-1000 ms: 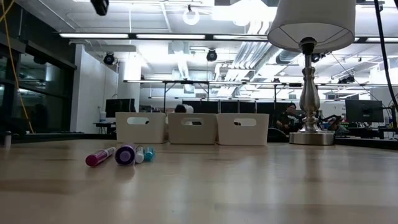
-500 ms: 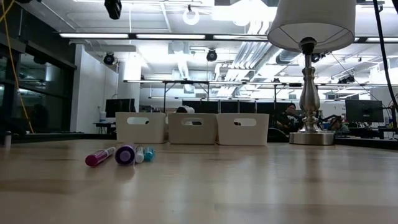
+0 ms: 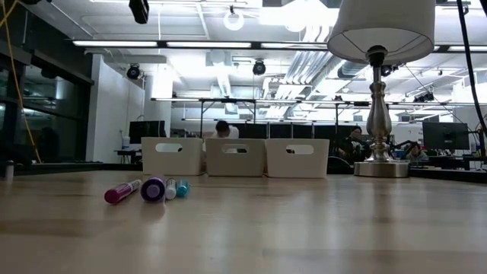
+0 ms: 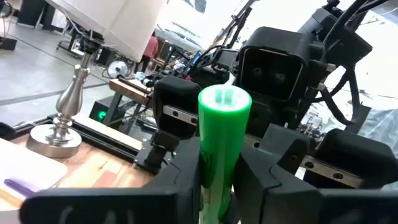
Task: Pick & Place Markers
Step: Put the green highlighter pen into the left white bin
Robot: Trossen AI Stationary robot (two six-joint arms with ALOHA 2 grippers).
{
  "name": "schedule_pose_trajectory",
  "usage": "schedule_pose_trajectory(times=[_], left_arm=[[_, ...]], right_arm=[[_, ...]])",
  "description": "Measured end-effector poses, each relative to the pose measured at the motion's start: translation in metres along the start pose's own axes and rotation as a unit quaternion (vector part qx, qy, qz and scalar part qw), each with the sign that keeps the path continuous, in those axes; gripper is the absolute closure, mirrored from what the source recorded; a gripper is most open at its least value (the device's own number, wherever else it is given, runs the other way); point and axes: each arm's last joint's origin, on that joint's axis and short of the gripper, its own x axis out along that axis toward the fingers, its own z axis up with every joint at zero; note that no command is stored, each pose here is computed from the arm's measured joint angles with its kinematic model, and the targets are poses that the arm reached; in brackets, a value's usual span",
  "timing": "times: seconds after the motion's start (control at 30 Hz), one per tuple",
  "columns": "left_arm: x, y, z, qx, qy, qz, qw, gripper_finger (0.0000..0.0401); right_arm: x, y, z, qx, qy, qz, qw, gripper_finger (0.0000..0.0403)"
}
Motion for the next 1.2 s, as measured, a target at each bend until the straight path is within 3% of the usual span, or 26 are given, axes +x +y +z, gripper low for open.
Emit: schedule_pose_trajectory(times=[0.3, 0.5, 0.7, 0.87, 1.03, 1.2], left_arm=[[0.000, 0.000, -0.001, 0.002, 0.005, -0.004, 1.000, 0.0343], [-0.001, 0.002, -0.003, 0.008, 0.012, 0.018, 1.000, 0.0343], [-0.006, 0.007, -0.001, 0.027, 0.033, 0.114, 0.993, 0.0343], [-0.008, 0.018, 0.011, 0.059, 0.089, 0.227, 0.968, 0.0343], [-0.002, 0.045, 0.025, 0.050, 0.133, 0.302, 0.943, 0.0343], [0.005, 0.087, 0.036, -0.001, 0.172, 0.348, 0.922, 0.0343]], right_arm=[[0.000, 0.000, -0.001, -0.001, 0.006, 0.009, 1.000, 0.0343], [-0.010, -0.003, 0.003, 0.005, 0.020, 0.005, 1.000, 0.0232], [-0.044, -0.020, 0.011, 0.016, 0.052, -0.064, 0.996, 0.0184], [-0.072, -0.036, 0.011, 0.041, 0.099, -0.119, 0.987, 0.0180], [-0.080, -0.040, 0.001, 0.036, 0.139, -0.153, 0.978, 0.0179], [-0.081, -0.037, -0.009, 0.027, 0.152, -0.165, 0.974, 0.0179]])
